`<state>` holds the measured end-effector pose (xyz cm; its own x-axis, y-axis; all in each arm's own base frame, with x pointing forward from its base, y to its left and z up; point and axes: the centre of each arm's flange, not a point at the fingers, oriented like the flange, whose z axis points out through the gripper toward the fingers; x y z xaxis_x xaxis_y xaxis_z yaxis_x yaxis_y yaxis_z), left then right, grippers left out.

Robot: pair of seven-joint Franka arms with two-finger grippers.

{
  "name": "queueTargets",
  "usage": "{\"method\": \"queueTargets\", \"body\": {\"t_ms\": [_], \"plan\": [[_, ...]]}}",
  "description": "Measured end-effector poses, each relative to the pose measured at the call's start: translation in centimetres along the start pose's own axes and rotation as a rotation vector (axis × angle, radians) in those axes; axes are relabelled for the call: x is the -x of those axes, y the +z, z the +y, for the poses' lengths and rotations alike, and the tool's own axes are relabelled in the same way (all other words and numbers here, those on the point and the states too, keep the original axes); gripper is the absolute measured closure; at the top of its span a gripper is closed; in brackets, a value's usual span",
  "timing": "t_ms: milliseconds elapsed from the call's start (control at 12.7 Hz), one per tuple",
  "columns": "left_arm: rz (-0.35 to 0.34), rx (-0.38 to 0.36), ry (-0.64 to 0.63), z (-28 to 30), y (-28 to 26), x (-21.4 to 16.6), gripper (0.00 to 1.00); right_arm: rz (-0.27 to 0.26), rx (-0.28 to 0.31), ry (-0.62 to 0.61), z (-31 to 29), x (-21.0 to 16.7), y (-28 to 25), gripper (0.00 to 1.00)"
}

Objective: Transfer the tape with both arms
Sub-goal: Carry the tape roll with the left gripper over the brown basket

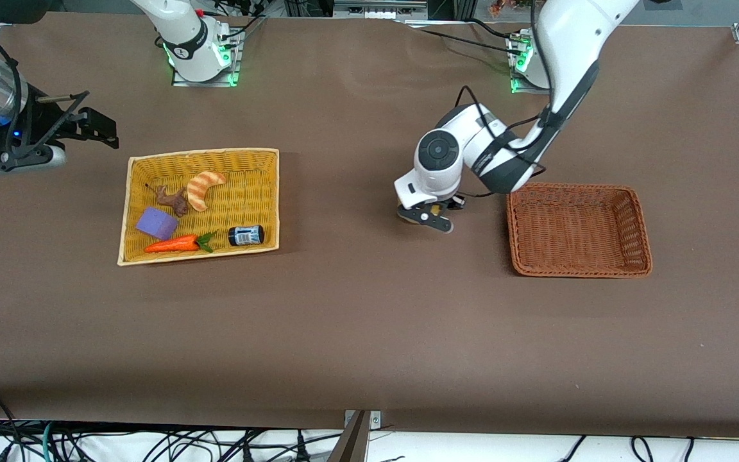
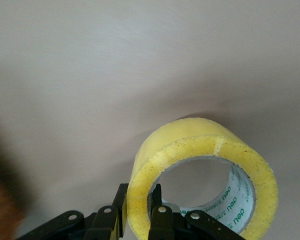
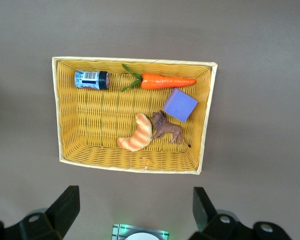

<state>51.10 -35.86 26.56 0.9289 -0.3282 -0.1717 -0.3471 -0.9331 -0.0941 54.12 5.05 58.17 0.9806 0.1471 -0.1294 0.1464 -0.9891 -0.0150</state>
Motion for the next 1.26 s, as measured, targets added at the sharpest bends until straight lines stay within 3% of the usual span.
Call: {"method": "queueTargets", "body": {"t_ms": [158,395,553,789,868,1026,1263], "plan": [[0.007,-0.048,-0.054,-5.2,-4.4,0.2,0.79,0.012,0.001,0.0,0.0,0.2,-0.5,0.0],[-0.043,-0.063,0.018,-18.5,-7.1,0.2,0.79,0.043,0.001,0.019,1.0,0.3,-2.0,0.0],[-0.094,-0.018,0.078,-28.1,-4.7,1.1,0.79,0.043,-0.001,0.031,1.7,0.3,-2.0,0.0],[-0.186,0.039,0.152,-36.1,2.0,2.8,0.78,0.028,-0.003,0.034,1.9,-0.3,-1.2,0.0],[-0.21,0.055,0.159,-36.8,4.2,3.0,0.73,0.026,-0.003,0.034,1.9,-0.3,-1.1,0.0],[-0.222,0.079,0.169,-36.7,6.5,2.6,0.52,0.026,-0.003,0.034,1.9,-0.3,-1.1,0.0],[-0.124,0.069,0.171,-35.7,1.3,0.9,0.19,0.026,-0.003,0.034,1.9,-0.3,-1.1,0.0]]}}
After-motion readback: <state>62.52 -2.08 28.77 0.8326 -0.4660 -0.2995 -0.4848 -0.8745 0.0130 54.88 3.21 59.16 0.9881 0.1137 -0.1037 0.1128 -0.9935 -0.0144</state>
